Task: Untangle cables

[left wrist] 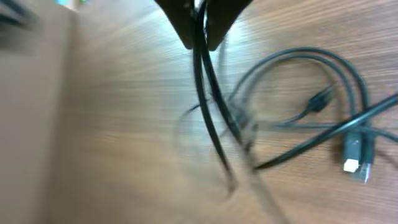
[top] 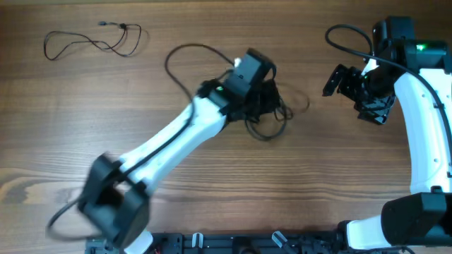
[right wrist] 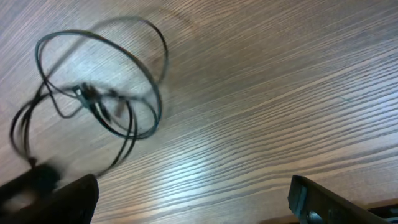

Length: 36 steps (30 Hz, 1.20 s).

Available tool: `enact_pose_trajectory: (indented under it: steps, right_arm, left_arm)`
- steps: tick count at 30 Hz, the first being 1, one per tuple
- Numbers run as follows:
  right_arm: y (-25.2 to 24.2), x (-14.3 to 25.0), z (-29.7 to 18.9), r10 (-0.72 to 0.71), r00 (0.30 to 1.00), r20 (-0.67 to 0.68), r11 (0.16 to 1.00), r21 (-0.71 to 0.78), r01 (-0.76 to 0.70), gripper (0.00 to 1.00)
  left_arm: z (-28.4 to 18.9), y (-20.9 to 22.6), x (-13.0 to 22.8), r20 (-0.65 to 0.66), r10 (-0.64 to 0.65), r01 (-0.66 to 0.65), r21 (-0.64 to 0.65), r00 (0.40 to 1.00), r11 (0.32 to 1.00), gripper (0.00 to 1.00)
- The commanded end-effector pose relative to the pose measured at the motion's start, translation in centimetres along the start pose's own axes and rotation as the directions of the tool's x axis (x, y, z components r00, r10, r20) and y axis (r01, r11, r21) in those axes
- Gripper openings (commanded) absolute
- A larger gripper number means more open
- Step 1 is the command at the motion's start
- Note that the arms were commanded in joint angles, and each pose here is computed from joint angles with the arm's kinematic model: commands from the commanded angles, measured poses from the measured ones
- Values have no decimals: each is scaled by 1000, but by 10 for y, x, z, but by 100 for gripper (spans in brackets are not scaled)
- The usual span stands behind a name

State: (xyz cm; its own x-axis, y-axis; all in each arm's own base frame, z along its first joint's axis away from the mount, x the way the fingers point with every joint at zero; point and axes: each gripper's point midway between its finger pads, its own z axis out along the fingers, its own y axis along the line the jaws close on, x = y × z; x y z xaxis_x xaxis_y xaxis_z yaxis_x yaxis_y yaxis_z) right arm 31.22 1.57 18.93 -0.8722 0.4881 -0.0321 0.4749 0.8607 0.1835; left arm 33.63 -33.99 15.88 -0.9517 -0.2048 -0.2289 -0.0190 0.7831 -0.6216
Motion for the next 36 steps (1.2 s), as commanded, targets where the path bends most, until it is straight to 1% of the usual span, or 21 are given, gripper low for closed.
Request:
enact_pose_trajectory:
  steps: [1,3,4,5,8,10,12,13,15,16,17,19,21,23,24,25,28,29,30,33,36]
  right_arm:
    - [14,11,5,-57,998,-32,998,-18,56,100]
    - [30,19,7,-105,994,-42,993,-48,103,100]
    - [36,21,8,-127,991,-38,991,-52,125,100]
    - [40,23,8,-143,989,-33,988,-56,141,100]
    - [48,24,10,-164,986,-14,985,-49,163,100]
    - [48,23,10,-164,986,-11,985,-48,163,100]
    - [48,21,10,-165,986,-4,986,-41,164,100]
    - [46,19,11,-159,987,7,987,-29,160,100]
    - [39,13,10,-86,996,33,996,12,86,100]
    - [36,10,10,-45,998,43,999,22,44,100]
    - [36,9,10,-45,998,46,999,20,44,100]
    - [34,7,10,-48,997,56,998,31,46,100]
    - [34,5,10,-50,997,63,998,32,48,100]
    - [34,5,10,-52,997,65,998,30,50,100]
    - [34,5,10,-58,996,65,998,32,56,100]
    - [34,5,10,-62,996,66,998,35,60,100]
    - [33,4,10,-84,994,67,996,39,81,100]
    - [33,4,10,-84,994,68,996,38,81,100]
    - [34,4,10,-83,994,69,996,37,81,100]
    - [34,3,10,-84,994,74,996,35,82,100]
    - [34,3,10,-85,994,73,996,35,82,100]
  left_arm:
    - [-60,-39,-8,79,43,-54,134,996,990,12]
    - [-72,-46,-8,97,49,-64,155,994,986,11]
    - [-76,-48,-9,103,50,-67,162,993,984,6]
    - [-79,-49,-9,108,52,-69,168,993,983,4]
    - [-86,-52,-9,121,64,-85,177,991,981,5]
    - [-83,-45,-7,116,97,-113,143,988,983,17]
    - [-72,-23,2,75,83,-87,51,994,995,26]
    - [-64,-6,5,57,71,-69,-25,996,997,30]
    - [-51,25,7,40,42,-36,-151,998,988,35]
    - [-45,35,8,15,23,-20,-179,1000,984,40]
    - [-37,45,10,-10,4,-6,-204,1000,979,49]
    - [-24,60,17,-54,-17,3,-254,998,967,59]
    - [-11,68,26,-93,-26,-1,-282,995,959,64]
    - [7,78,34,-132,-16,-26,-313,991,949,65]
    - [15,83,35,-154,17,-65,-318,988,946,62]
    - [21,86,35,-176,60,-114,-316,983,942,57]
    - [38,101,41,-260,183,-262,-312,948,913,54]
    - [45,105,46,-303,231,-321,-289,924,902,52]
    - [48,105,49,-321,250,-342,-272,913,900,52]
    - [56,112,52,-341,252,-353,-279,906,893,51]
    - [65,125,46,-326,256,-363,-330,910,871,46]
